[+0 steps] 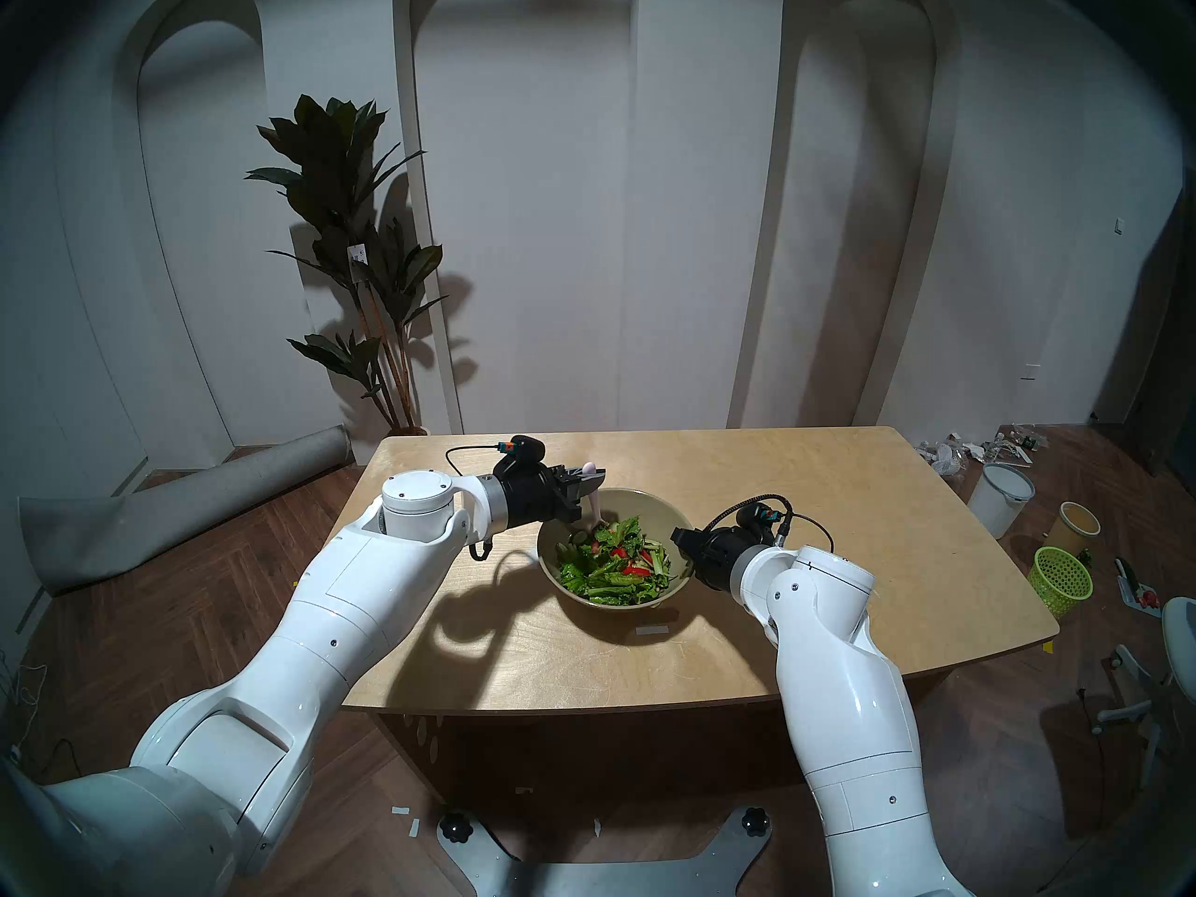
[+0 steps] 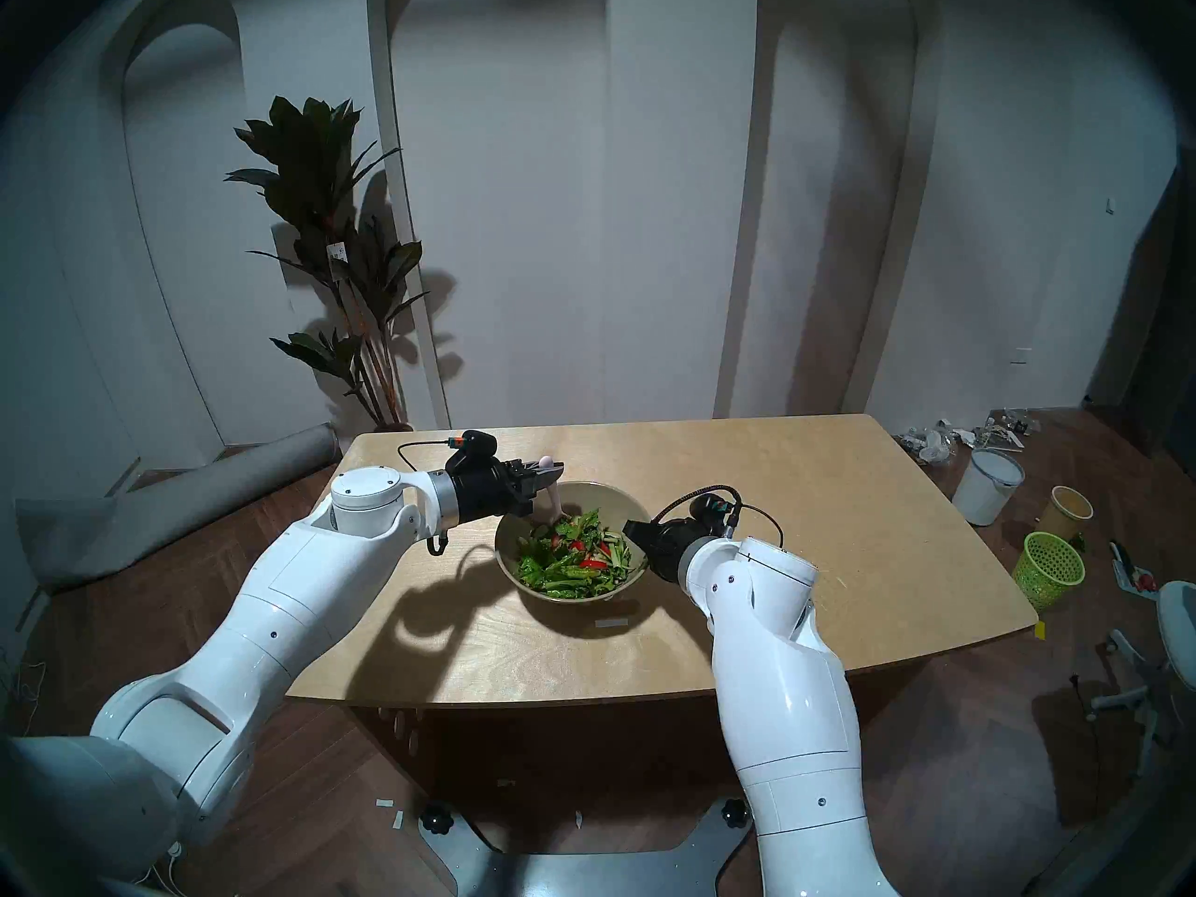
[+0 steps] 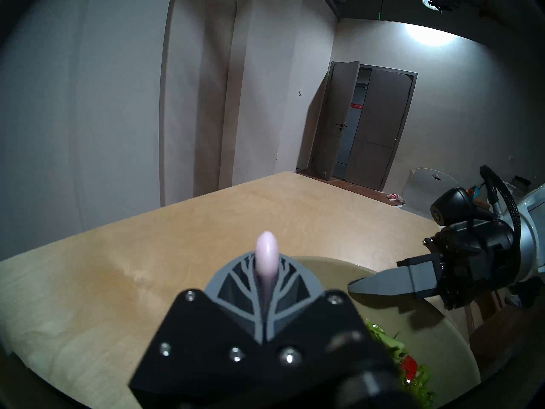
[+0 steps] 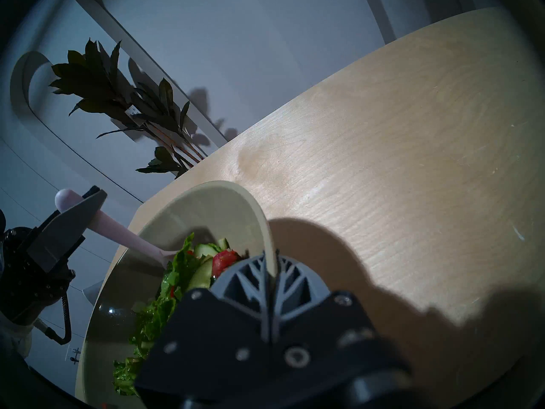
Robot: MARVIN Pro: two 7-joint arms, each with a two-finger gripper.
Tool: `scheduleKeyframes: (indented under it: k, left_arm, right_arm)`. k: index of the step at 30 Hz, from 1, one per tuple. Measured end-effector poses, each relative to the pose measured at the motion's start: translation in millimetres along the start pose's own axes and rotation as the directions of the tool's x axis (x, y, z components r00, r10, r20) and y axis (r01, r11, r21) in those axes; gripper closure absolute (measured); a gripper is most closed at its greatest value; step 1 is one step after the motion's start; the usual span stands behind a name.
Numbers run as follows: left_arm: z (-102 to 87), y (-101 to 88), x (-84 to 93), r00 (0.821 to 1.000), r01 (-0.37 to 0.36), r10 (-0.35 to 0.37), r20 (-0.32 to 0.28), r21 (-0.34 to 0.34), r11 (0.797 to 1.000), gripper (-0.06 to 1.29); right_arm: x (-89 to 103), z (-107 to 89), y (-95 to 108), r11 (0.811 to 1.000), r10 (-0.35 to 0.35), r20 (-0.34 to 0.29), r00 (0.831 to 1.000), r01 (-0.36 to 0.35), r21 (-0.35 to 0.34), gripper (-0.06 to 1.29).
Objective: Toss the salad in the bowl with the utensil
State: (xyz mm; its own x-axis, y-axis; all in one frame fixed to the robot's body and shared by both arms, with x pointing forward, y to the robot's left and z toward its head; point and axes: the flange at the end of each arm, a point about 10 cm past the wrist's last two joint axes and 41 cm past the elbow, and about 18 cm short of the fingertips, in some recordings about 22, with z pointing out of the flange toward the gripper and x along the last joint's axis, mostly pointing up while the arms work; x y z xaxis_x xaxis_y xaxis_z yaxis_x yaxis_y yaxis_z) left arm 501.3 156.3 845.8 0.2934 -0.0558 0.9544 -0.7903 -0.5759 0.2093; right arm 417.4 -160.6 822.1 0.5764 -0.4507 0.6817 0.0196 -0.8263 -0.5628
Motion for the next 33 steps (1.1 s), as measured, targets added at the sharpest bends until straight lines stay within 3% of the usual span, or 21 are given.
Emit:
scheduleKeyframes:
  k: [9,15,21,33]
  left_arm:
    - [-14.9,10.2,-3.3,0.988,0.143,-0.142,0.061,-0.02,0.989,1.26]
    - [-25.3,15.0,-1.7,0.965,0.243,-0.242,0.1,0.003,0.97,1.26]
    - [-33.5,23.0,2.7,0.948,0.292,-0.291,0.129,0.015,0.956,1.26]
    - [-42.7,36.5,18.1,0.936,0.333,-0.333,0.111,0.027,0.943,1.26]
  right_arm:
    - [0.1,-0.1,0.1,1.0,0.0,0.0,1.0,0.0,0.0,1.26]
    - [0.1,-0.1,0.1,1.0,0.0,0.0,1.0,0.0,0.0,1.26]
    - [0.1,-0.1,0.1,1.0,0.0,0.0,1.0,0.0,0.0,1.26]
    - [0.1,-0.1,0.1,1.0,0.0,0.0,1.0,0.0,0.0,1.26]
